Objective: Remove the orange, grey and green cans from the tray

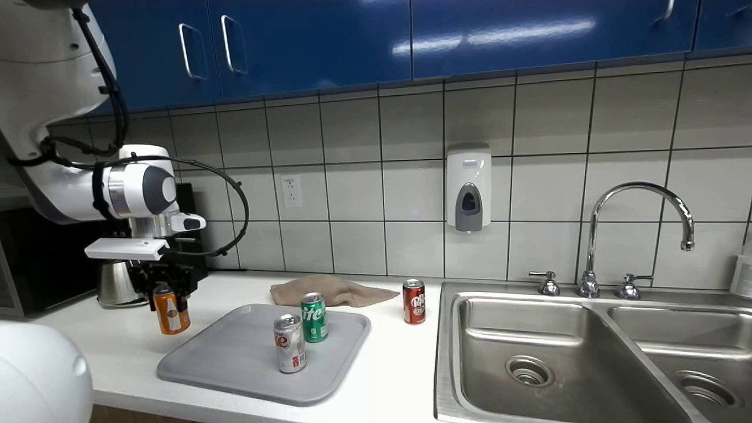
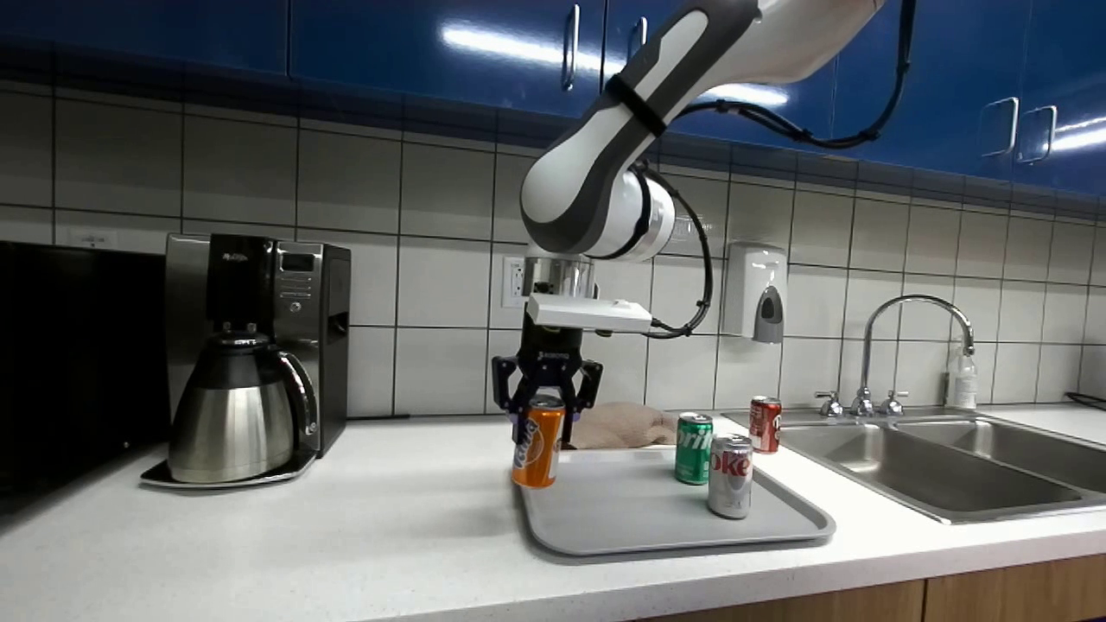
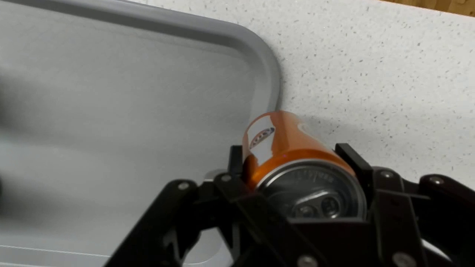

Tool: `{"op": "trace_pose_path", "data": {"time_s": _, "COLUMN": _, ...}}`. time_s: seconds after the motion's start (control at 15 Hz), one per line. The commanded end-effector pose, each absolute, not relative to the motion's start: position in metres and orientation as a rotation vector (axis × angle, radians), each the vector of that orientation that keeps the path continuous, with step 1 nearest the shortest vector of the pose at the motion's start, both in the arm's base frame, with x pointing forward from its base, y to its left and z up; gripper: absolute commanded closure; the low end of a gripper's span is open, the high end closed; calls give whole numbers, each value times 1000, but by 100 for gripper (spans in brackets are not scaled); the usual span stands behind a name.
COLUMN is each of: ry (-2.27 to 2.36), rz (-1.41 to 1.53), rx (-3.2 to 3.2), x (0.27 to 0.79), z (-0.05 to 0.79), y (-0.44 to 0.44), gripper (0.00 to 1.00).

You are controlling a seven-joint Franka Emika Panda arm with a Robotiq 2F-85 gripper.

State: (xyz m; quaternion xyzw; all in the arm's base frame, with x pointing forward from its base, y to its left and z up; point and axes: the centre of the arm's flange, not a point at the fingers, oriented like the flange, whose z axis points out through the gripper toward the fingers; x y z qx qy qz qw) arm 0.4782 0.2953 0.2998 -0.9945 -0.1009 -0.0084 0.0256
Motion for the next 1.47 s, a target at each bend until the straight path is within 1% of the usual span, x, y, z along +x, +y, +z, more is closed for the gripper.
{"op": "trace_pose_path", "data": {"time_s": 0.0, "ry": -348, "rz": -5, "rx": -3078, "x": 494, "z": 303, "y": 316, "gripper": 62}}
{"op": "trace_pose_path", "data": {"time_s": 0.67, "ry": -489, "rz": 20, "rx": -3110, "x": 511, "z": 283, "y": 357, "gripper": 62}}
{"op": "trace_pose_path", "data": {"time_s": 1.07, "ry": -545, "rz": 92, "rx": -3151, "x": 515, "z": 265, "y": 361, "gripper": 62}}
{"op": "trace_pose_path", "data": {"time_s": 1.4, "ry": -552, "rz": 92, "rx": -3152, "x": 518, "z": 254, "y": 362, "gripper": 62}}
